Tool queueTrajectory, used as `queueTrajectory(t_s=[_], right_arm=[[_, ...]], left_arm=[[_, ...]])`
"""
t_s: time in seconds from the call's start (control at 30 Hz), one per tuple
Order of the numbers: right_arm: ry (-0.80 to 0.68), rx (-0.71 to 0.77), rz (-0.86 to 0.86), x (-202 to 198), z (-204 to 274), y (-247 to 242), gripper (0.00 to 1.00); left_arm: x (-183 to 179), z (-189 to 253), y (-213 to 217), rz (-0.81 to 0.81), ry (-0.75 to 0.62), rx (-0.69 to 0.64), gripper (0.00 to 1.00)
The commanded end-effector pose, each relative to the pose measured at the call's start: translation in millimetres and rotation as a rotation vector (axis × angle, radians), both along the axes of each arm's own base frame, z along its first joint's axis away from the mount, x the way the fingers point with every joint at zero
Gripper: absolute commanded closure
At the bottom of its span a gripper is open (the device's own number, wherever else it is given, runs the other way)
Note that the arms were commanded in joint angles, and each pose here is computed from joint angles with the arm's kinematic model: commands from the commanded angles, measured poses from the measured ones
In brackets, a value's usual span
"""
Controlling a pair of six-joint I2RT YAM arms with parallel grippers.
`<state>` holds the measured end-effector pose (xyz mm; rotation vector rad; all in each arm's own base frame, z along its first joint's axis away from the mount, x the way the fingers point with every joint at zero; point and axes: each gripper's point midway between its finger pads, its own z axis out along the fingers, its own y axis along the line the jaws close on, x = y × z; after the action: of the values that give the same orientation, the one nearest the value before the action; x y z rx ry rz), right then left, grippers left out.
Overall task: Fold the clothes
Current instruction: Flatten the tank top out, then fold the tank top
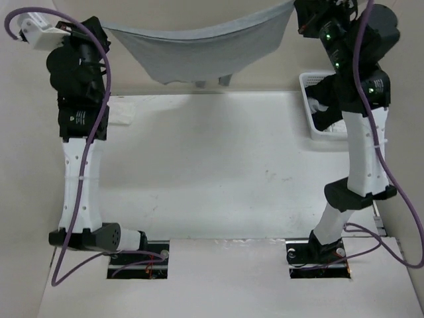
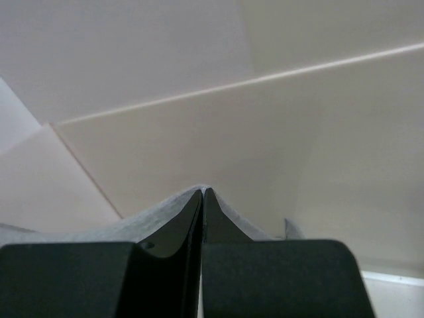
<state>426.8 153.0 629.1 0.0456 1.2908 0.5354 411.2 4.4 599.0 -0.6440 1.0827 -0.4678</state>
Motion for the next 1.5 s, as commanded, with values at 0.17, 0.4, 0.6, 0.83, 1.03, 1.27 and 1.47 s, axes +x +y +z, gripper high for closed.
queueTrajectory(t_s=[0.17, 0.4, 0.6, 0.83, 1.03, 1.27, 1.47], right_arm=[[0.097, -0.039, -0.012, -21.1, -60.8, 0.9, 1.00], [0.270, -0.059, 0.072, -109.4, -226.5, 19.3, 1.00], [0.486, -0.032, 0.236, -212.7, -349.8, 31.9, 1.00], [0.834, -0.024, 0.400, -305.3, -461.8, 34.3, 1.00], [0.862, -0.110, 0.429, -312.0, -475.3, 59.2, 1.00], [0.655, -0.067, 0.346, -187.6, -412.8, 78.1, 1.00], [0.605, -0.002, 0.251, -62.1, -372.3, 68.9, 1.00]], left_arm=[[-25.0, -50.9, 5.5, 0.034, 0.032, 0.014, 0.99], [-86.6, -215.5, 2.2, 0.024, 0.249, -0.029, 0.99], [-169.7, -317.3, 5.0, 0.007, 0.442, -0.032, 0.99], [-231.3, -389.0, -5.7, -0.071, 0.620, -0.113, 0.99], [-222.9, -381.5, 2.7, -0.016, 0.596, -0.139, 0.99], [-133.1, -363.1, -3.0, 0.014, 0.517, -0.178, 0.99], [-21.8, -328.1, 3.4, 0.075, 0.477, -0.171, 0.99]])
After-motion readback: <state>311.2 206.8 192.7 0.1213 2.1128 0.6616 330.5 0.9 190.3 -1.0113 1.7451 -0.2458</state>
